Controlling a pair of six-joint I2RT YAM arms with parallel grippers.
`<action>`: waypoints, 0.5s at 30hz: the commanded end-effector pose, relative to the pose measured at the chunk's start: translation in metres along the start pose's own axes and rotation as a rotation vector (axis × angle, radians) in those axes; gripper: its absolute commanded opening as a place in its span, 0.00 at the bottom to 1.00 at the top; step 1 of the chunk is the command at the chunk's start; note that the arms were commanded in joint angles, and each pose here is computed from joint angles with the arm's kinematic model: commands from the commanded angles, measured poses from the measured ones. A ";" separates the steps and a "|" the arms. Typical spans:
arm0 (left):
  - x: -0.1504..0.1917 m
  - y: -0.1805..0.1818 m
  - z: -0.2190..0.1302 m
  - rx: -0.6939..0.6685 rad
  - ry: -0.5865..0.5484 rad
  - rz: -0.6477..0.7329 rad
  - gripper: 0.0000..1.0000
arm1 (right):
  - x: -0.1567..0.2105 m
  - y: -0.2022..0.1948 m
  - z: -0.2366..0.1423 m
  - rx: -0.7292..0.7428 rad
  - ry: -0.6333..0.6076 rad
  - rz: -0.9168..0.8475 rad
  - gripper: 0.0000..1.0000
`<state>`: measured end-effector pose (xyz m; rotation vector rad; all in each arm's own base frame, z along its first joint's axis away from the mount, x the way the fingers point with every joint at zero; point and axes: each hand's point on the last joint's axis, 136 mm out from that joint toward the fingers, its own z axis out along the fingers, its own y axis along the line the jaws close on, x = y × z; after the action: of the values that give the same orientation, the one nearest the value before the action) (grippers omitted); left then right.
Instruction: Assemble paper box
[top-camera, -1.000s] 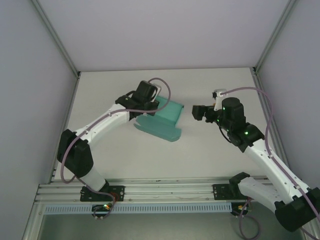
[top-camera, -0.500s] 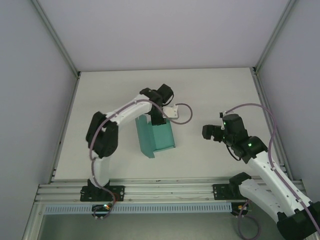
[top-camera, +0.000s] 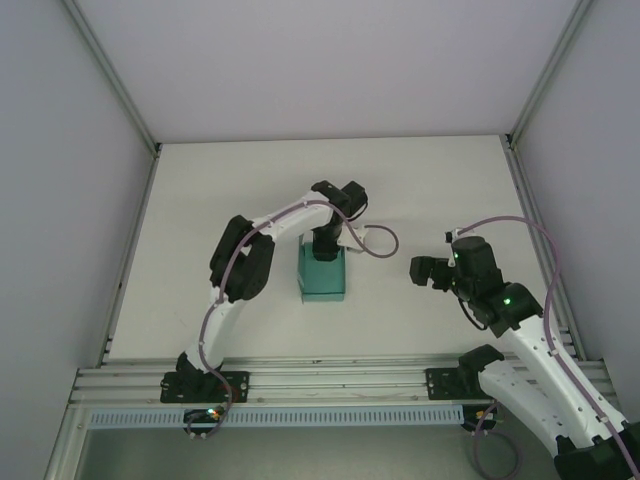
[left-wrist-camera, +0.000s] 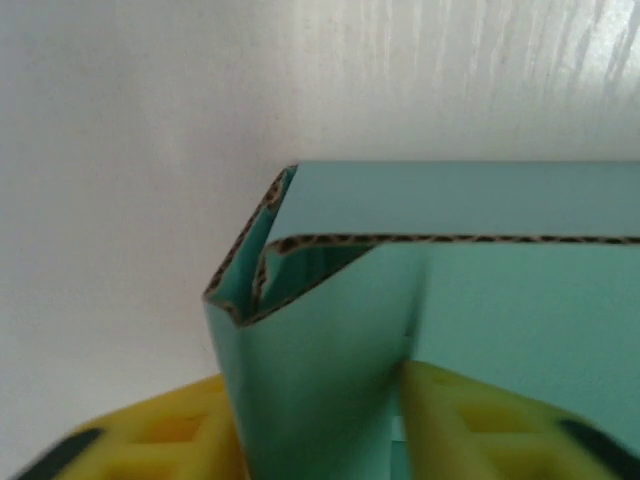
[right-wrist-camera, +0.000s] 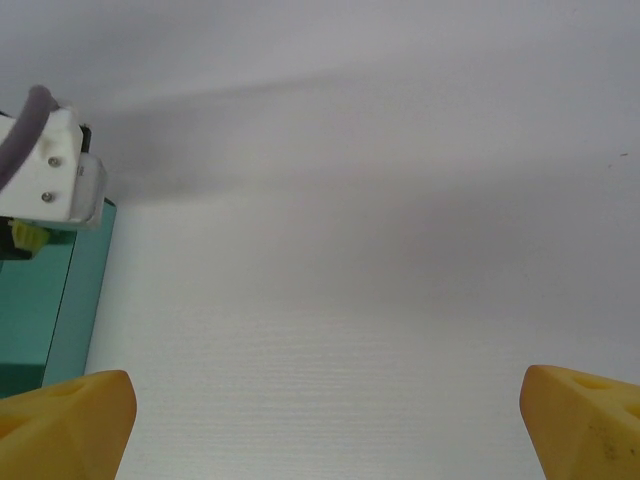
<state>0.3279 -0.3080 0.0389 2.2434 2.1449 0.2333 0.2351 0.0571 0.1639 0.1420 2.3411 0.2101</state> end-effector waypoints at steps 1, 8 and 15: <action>0.005 0.004 -0.023 -0.031 0.005 0.018 0.54 | 0.005 -0.005 0.003 0.014 0.007 -0.009 1.00; -0.002 -0.001 -0.042 -0.038 -0.061 0.036 0.60 | 0.006 0.000 0.004 -0.010 0.012 -0.024 1.00; -0.014 0.009 -0.076 -0.034 -0.221 -0.069 0.77 | 0.004 0.011 0.008 -0.070 0.003 -0.063 1.00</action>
<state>0.3267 -0.3163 0.0729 2.1827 2.1026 0.1652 0.2354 0.0598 0.1579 0.1011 2.3485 0.2156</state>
